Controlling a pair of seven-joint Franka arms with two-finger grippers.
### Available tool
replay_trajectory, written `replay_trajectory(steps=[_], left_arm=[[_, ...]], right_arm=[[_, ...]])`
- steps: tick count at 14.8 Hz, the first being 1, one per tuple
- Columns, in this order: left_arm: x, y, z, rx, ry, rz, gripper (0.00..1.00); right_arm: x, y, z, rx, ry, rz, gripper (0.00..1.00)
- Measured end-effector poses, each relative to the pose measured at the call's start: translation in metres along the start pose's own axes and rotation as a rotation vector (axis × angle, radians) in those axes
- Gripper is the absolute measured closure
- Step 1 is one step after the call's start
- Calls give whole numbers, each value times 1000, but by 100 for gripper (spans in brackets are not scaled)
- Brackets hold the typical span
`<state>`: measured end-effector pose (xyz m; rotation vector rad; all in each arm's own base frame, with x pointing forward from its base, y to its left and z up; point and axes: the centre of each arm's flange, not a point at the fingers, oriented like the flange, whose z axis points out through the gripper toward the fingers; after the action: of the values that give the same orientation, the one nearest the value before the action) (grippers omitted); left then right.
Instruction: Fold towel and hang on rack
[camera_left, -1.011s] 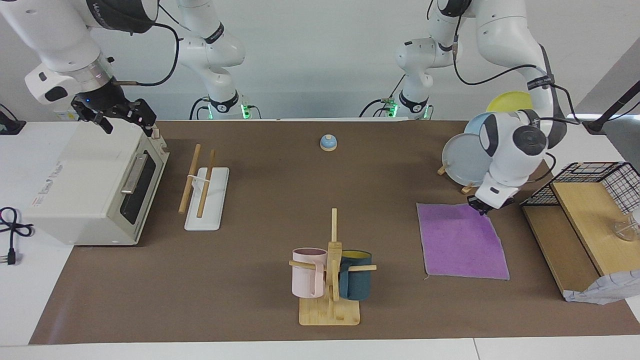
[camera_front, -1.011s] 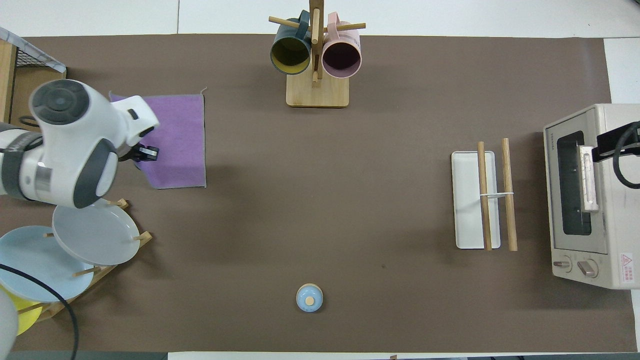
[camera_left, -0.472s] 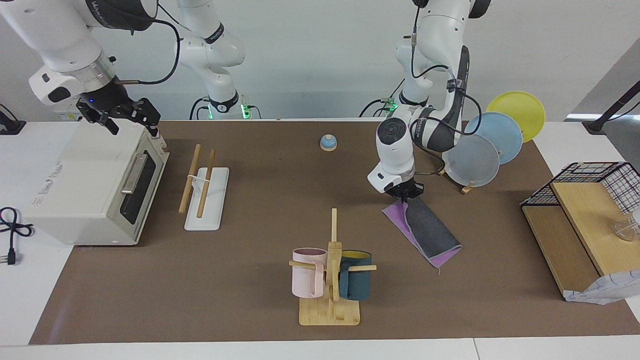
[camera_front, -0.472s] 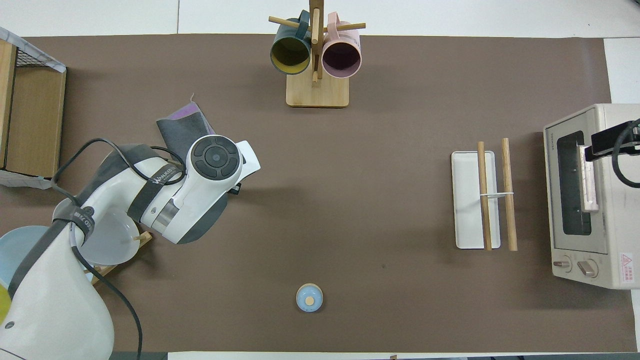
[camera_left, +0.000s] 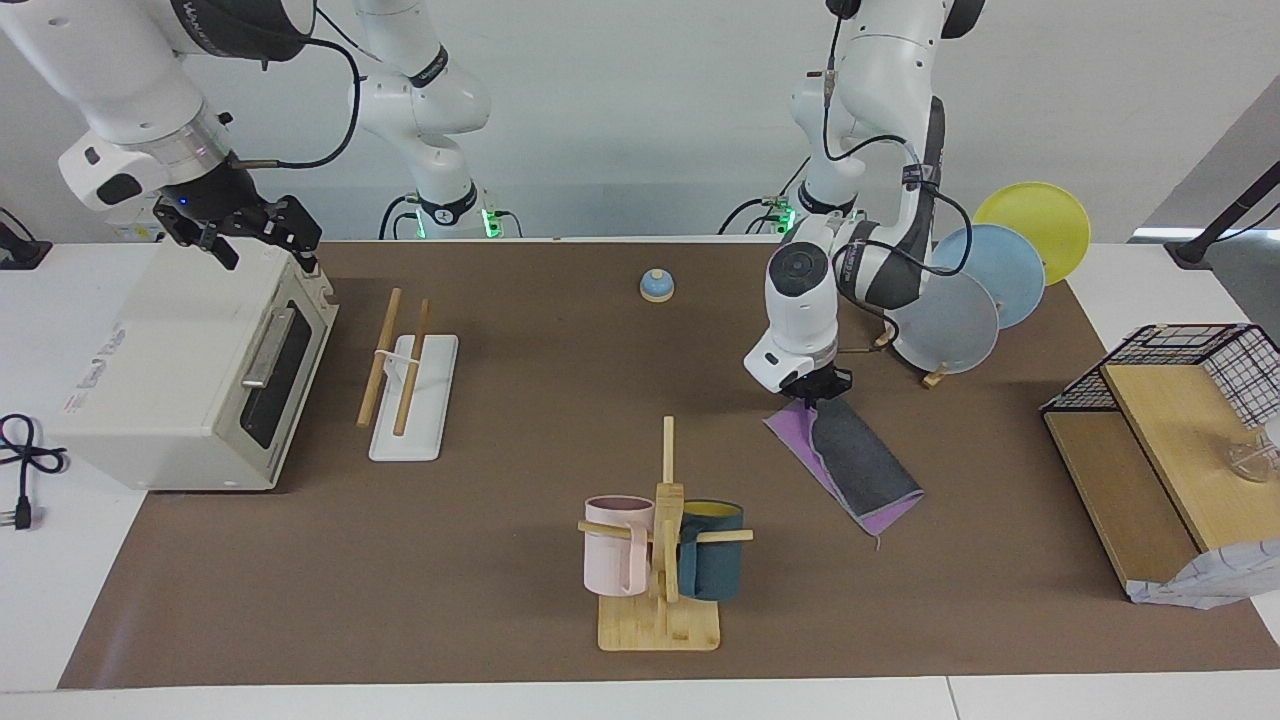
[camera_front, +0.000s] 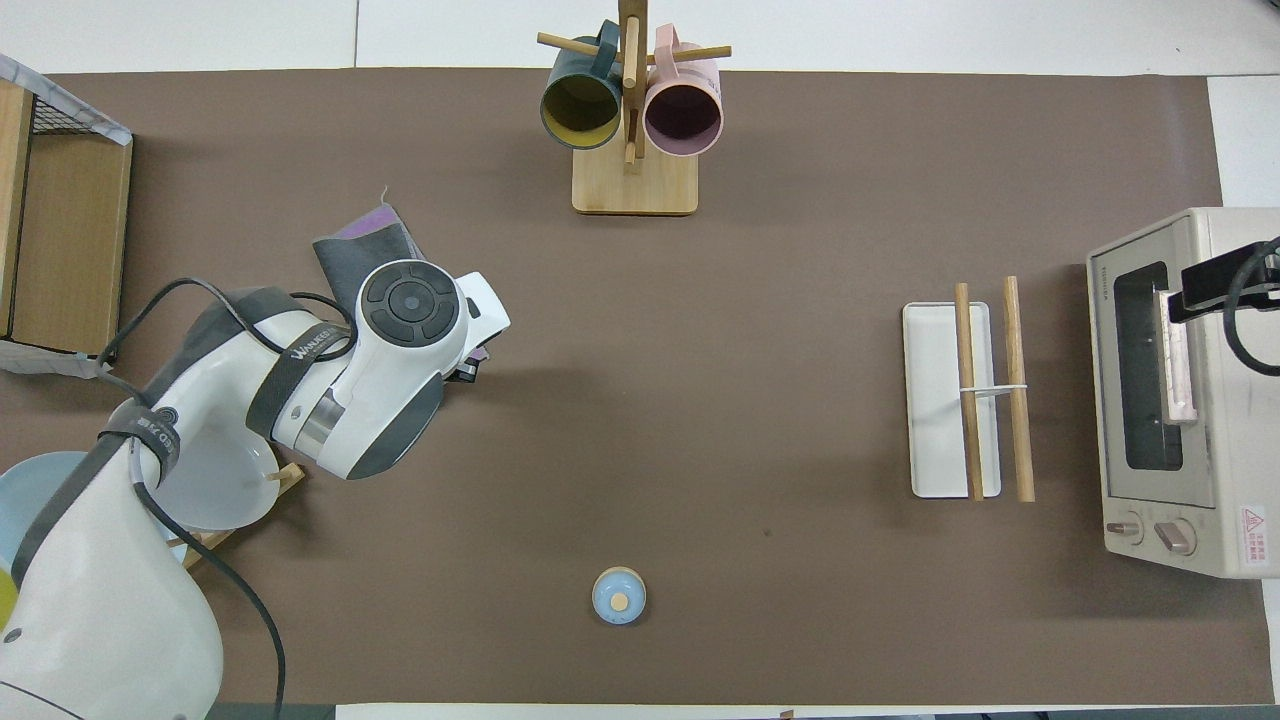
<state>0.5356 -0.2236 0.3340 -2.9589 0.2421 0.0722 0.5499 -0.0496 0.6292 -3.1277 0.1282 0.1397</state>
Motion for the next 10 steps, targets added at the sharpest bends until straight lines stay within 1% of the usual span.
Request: replay_trajectory(steps=[2, 3, 4, 5, 7, 8, 10], left_arm=[[9, -33, -19, -73, -2, -69, 28], [14, -53, -25, -118, -1, -95, 15], [17, -75, -25, -162, -5, -114, 4], [19, -97, -22, -204, -9, -132, 0], [17, -130, -5, -290, -2, -184, 0], [14, -138, 7, -333, 10, -223, 0], [3, -135, 32, -428, 29, -326, 0]], right_arm=[[0, 0, 1, 0, -2, 0, 0], [0, 0, 1, 0, -3, 0, 0], [0, 0, 2, 0, -6, 0, 0], [0, 0, 4, 0, -9, 0, 0], [0, 0, 5, 1, -12, 0, 0], [-1, -1, 5, 1, -12, -2, 0], [-1, -4, 5, 0, -12, -7, 0]])
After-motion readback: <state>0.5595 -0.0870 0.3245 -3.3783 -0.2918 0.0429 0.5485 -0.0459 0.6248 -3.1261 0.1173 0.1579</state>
